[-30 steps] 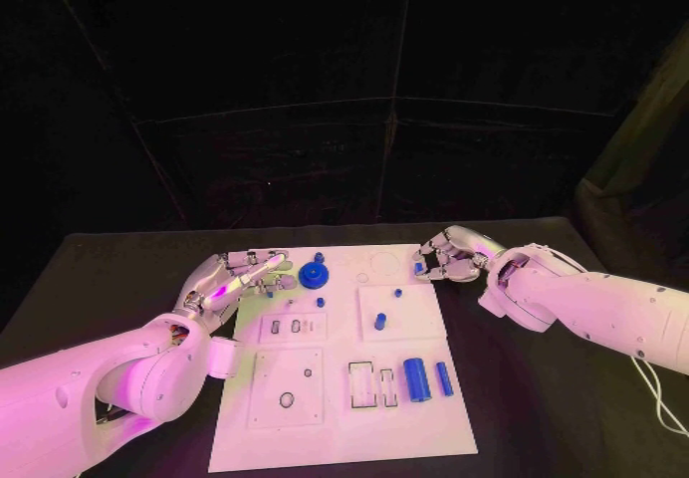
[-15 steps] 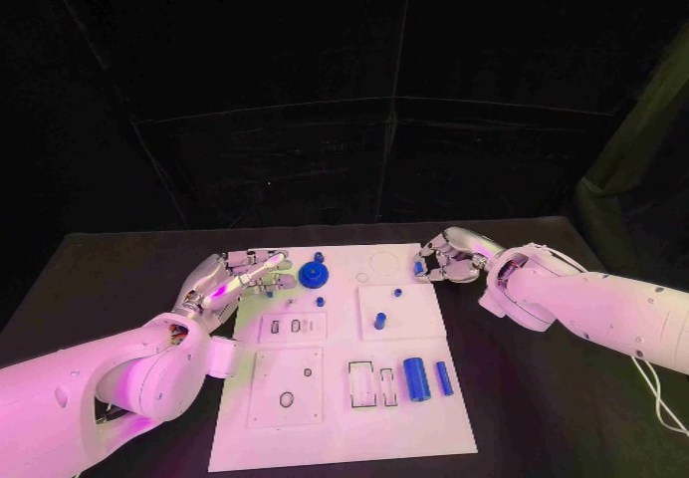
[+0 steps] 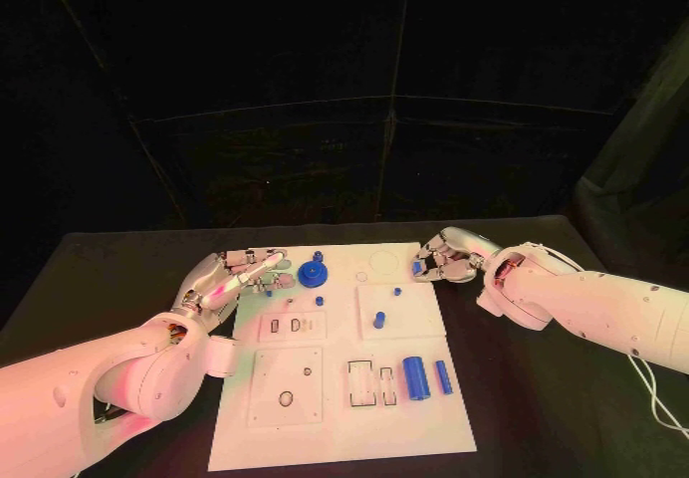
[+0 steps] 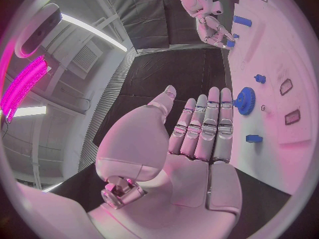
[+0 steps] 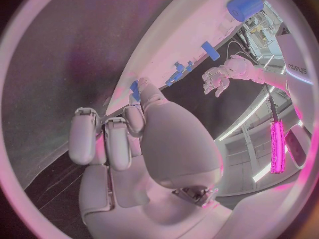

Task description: Assemble the parts on the task board

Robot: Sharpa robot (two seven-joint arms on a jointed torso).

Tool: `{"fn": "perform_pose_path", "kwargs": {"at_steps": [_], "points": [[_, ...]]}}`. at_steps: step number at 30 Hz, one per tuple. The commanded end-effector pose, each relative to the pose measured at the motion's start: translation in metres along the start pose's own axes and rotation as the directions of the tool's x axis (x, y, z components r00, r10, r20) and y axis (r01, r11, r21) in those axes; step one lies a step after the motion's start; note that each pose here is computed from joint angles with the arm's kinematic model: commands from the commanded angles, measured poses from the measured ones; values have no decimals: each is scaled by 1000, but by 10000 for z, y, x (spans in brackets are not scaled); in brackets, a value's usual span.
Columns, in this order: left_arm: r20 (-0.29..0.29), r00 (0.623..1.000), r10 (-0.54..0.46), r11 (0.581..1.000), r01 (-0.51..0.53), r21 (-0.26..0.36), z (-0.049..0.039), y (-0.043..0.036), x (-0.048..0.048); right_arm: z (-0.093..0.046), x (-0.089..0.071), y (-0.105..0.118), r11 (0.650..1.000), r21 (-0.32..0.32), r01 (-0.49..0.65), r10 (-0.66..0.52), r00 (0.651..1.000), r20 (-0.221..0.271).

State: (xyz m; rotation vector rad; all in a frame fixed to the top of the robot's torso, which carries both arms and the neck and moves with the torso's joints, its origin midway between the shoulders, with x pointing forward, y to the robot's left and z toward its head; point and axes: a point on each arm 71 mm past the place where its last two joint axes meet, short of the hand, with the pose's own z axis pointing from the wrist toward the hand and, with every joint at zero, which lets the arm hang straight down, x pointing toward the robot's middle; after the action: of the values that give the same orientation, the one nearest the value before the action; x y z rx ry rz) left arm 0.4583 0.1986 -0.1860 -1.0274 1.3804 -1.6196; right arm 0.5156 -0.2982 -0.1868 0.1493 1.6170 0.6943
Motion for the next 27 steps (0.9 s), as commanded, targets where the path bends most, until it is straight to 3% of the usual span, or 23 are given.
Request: {"fn": "perform_pose_path", "kwargs": {"at_steps": [1, 9, 14, 21, 27], "points": [[-10, 1000, -5, 1000, 5, 10, 1, -13, 10, 7, -15, 14, 1000, -3, 8, -8, 1000, 19], [-9, 1000, -4, 1000, 4, 10, -6, -15, 5, -26, -78, 34, 1000, -3, 18, -18, 995, 96], [-7, 1000, -3, 1000, 3, 9, -15, -20, -3, -99, -76, 153, 1000, 4, 3, -3, 994, 109], [-4, 1000, -2, 1000, 2, 9, -20, -23, -14, -118, 55, 552, 999, 23, -35, 33, 996, 78], [12, 1000, -22, 1000, 22, 2, -13, -16, -27, 5, 283, 1042, 999, -49, 9, -7, 999, 37]]}}
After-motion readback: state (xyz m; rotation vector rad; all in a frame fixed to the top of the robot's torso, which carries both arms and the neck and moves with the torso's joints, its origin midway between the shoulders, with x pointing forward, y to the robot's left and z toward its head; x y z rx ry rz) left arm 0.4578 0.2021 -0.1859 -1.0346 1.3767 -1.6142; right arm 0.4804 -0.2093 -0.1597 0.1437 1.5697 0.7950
